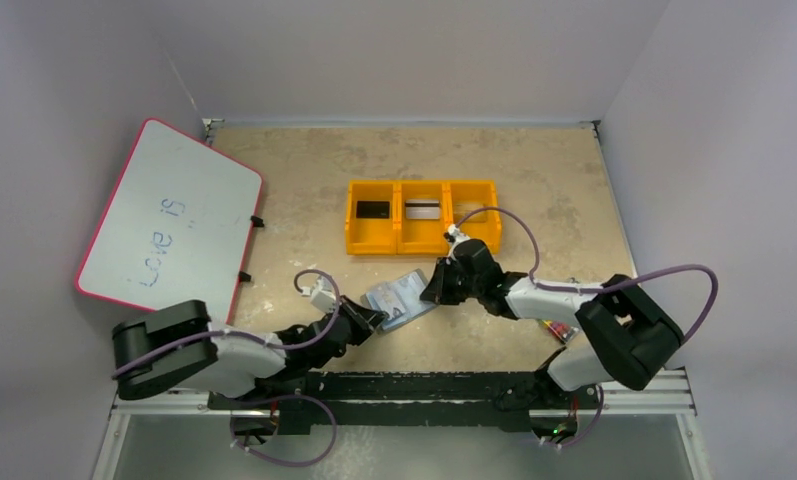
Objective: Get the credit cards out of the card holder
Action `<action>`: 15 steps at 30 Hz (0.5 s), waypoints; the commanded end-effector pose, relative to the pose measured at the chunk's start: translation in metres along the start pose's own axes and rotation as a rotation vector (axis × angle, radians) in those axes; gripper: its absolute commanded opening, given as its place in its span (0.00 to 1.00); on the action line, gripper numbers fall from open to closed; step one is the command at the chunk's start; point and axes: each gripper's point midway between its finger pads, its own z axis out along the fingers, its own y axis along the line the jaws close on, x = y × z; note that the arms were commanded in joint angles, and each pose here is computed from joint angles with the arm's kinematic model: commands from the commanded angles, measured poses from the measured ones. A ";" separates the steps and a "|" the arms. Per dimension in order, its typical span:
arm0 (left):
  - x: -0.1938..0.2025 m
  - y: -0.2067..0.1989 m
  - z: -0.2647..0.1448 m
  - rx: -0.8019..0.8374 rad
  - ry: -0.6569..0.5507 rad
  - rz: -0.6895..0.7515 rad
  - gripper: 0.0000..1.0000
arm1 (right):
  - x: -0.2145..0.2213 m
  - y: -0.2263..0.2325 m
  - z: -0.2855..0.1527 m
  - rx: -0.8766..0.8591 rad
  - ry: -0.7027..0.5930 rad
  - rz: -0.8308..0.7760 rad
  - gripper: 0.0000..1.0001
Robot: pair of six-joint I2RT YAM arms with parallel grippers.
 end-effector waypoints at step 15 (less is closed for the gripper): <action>-0.025 -0.053 -0.025 0.120 -0.057 0.171 0.00 | -0.033 0.088 -0.044 -0.363 -0.086 -0.064 0.51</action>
